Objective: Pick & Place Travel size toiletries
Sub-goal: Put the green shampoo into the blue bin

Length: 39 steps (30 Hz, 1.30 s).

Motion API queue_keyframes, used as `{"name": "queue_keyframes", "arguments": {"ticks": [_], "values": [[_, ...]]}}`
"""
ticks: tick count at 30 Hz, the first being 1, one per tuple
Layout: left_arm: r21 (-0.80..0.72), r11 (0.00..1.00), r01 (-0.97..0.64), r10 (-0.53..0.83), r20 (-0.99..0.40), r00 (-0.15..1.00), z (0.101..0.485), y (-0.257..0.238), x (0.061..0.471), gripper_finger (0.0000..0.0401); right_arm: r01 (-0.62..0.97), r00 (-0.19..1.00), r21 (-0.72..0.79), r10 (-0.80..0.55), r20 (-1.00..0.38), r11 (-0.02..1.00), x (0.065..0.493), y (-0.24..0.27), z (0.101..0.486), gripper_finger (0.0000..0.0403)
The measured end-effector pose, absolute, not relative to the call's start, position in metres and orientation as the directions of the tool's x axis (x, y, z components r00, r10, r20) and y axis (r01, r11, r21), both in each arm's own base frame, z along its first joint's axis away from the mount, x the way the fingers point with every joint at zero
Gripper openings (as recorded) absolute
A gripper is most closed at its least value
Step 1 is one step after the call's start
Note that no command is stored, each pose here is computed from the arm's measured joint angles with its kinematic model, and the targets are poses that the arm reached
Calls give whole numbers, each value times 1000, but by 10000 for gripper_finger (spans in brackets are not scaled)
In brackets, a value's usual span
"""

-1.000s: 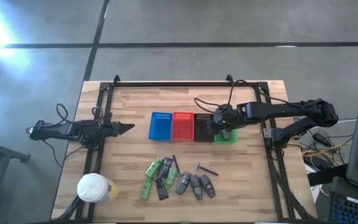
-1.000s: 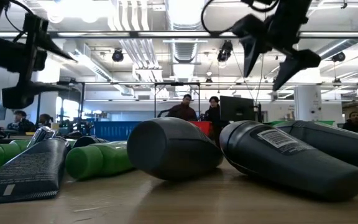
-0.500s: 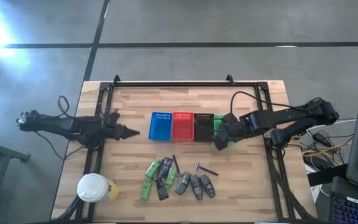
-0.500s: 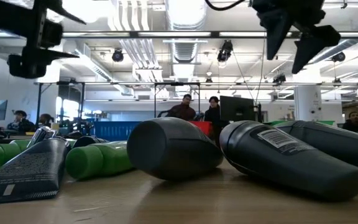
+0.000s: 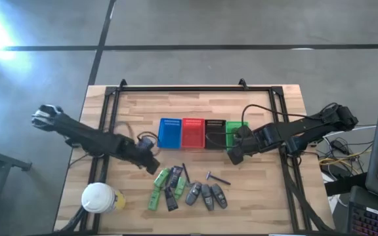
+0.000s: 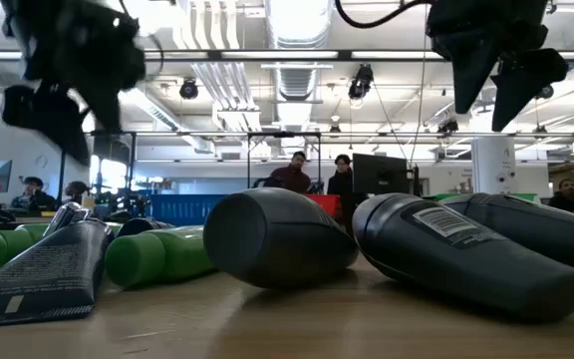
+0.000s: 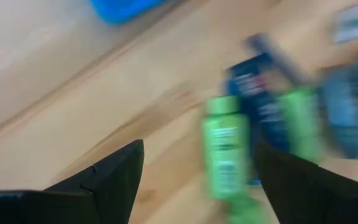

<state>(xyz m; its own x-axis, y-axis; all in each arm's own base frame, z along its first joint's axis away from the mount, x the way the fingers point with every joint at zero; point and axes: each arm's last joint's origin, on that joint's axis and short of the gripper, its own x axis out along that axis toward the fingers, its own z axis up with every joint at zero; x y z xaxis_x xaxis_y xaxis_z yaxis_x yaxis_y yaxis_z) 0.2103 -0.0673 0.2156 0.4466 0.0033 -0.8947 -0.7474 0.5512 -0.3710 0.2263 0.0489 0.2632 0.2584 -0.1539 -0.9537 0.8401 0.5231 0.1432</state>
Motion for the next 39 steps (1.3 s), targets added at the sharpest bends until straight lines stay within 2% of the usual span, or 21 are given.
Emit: {"name": "queue_keyframes", "arguments": {"ticks": [12, 31, 35, 39], "values": [[-246, 620, -745, 15, -946, 324, 191, -96, 264, 305, 828, 267, 153, -140, -953, 539, 223, 61, 263, 364], [-134, 673, -728, 15, -981, 195, 152, -122, 274, 304, 825, 282, 159, -151, -948, 542, 220, 71, 264, 364], [-123, 686, -717, 13, -983, 181, 149, -122, 274, 291, 826, 283, 161, -150, -947, 541, 220, 71, 264, 364], [-122, 695, -709, 12, -983, 181, 152, -122, 272, 256, 824, 283, 161, -149, -947, 543, 219, 72, 264, 364]]}}
